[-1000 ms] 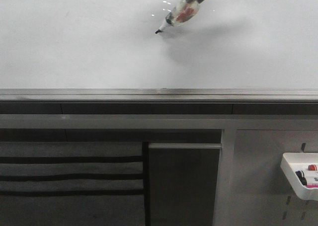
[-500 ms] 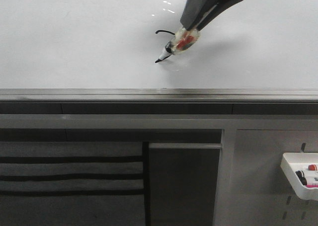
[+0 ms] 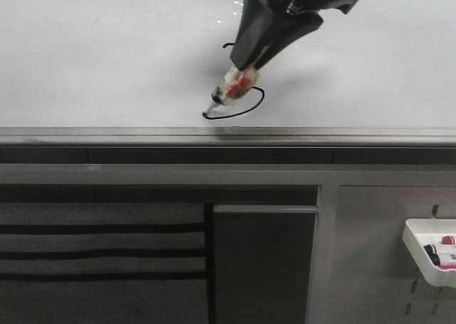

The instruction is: Write number 3 on whiteboard

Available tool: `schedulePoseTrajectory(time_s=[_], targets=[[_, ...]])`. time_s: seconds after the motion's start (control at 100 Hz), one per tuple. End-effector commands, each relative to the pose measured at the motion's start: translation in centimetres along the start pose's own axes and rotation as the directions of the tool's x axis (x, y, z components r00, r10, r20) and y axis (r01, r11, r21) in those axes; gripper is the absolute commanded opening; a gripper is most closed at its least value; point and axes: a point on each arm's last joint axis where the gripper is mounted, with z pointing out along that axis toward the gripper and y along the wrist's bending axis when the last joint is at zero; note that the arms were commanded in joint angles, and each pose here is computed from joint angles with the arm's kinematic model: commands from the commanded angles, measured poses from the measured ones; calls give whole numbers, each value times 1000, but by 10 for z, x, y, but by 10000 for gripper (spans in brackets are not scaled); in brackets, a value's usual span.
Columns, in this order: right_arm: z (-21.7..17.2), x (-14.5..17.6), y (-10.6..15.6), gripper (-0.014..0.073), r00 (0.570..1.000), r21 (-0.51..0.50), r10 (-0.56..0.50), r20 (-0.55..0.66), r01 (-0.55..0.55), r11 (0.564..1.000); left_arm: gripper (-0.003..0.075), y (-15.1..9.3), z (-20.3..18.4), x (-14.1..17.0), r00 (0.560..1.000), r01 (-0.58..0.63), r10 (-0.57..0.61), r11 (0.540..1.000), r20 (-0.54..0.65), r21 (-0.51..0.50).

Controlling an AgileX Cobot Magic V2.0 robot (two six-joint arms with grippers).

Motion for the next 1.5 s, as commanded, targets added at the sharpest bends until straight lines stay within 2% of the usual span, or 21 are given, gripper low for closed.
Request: schedulePoseTrajectory(time_s=[0.0, 0.03, 0.1, 0.19, 0.4, 0.58, 0.71, 0.84, 0.94, 1.02, 1.17, 1.28, 1.49], targets=[[-45, -25, 18, -5, 987, -39, -95, 134, 101, 994, 419, 4, -5, -11, 997, 28, -25, 999, 79, -39], [-53, -20, 29, -5, 979, -88, -164, 125, 175, 981, 419, 4, -5, -11, 997, 28, -25, 999, 79, -39], [-71, -6, 47, -5, 970, -147, -182, 163, 207, 967, 419, 4, -5, -11, 997, 28, -25, 999, 79, -39], [-90, 13, 56, -5, 955, -109, -176, 238, 206, 972, 419, 4, -5, -11, 997, 28, -25, 999, 79, -39], [-115, 53, 67, -5, 927, -79, -266, 263, 296, 952, 419, 4, -5, -11, 997, 28, -25, 999, 79, -39], [-128, 60, 71, -5, 871, -52, -404, 280, 433, 900, 419, 4, -5, -12, 996, 30, -26, 999, 81, -39], [-126, 60, 71, -5, 797, -16, -536, 277, 562, 827, 419, 3, -5, -14, 993, 60, -58, 998, 104, -17], [-126, 59, 73, -5, 730, 14, -621, 285, 645, 764, 419, 4, -4, -17, 989, 67, -63, 997, 131, -24], [-125, 59, 80, -5, 648, 29, -702, 296, 728, 685, 419, 4, 3, -18, 993, 2, -4, 1000, 117, 17], [-125, 58, 85, -5, 608, 46, -731, 311, 758, 650, 419, 3, 14, -22, 993, -72, 64, 993, 95, 91], [-124, 56, 94, -5, 584, 49, -738, 336, 772, 633, 419, 4, 36, -39, 990, -130, 117, 976, 83, 173], [-124, 56, 94, -5, 583, 46, -739, 337, 774, 632, 419, -1, 54, -51, 981, -189, 175, 953, 79, 237], [-124, 57, 94, -5, 584, 42, -739, 335, 775, 631, 419, -5, 86, -64, 961, -276, 271, 918, 56, 285]])
